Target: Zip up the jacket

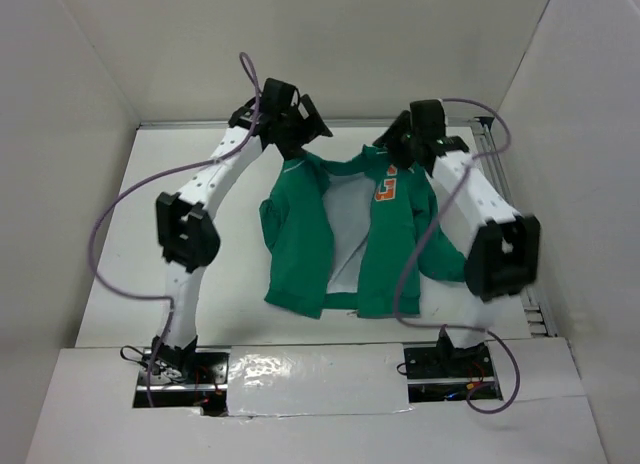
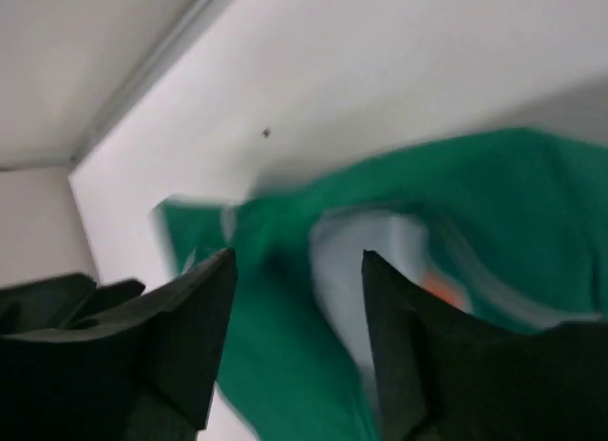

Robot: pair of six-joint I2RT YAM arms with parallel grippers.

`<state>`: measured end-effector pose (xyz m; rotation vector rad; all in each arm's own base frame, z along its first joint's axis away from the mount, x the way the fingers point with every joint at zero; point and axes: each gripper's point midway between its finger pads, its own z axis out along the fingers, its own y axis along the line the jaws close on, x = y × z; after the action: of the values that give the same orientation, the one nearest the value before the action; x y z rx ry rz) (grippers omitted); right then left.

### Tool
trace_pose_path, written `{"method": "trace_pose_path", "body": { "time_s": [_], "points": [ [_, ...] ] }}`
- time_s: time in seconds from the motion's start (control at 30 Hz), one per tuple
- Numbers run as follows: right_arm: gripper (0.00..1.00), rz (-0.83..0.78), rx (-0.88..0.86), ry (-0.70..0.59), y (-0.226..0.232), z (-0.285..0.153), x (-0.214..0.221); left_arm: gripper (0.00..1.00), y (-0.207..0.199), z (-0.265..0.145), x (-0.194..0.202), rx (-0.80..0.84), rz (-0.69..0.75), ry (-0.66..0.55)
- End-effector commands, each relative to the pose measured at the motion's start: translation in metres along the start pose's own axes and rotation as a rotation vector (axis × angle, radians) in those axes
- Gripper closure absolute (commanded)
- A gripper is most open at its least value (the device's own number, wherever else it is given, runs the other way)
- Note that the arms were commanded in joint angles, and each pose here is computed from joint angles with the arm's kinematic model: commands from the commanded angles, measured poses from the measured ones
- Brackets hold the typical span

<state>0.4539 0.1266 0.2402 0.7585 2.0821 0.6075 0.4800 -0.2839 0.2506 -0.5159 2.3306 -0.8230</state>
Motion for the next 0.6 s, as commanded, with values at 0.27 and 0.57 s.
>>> {"method": "trace_pose_path", "body": {
  "time_s": [0.27,0.57],
  "points": [
    [0.0,-0.253,-0.136,0.196,0.013,-0.011,0.064,0.01,0.041,-0.024,0.015,0.048,0.058,0.082],
    [0.0,-0.281,-0.023,0.354,-0.087,-0.08,0.179,0.01,0.101,-0.08,0.133,-0.007,0.253,0.256]
  ]
}}
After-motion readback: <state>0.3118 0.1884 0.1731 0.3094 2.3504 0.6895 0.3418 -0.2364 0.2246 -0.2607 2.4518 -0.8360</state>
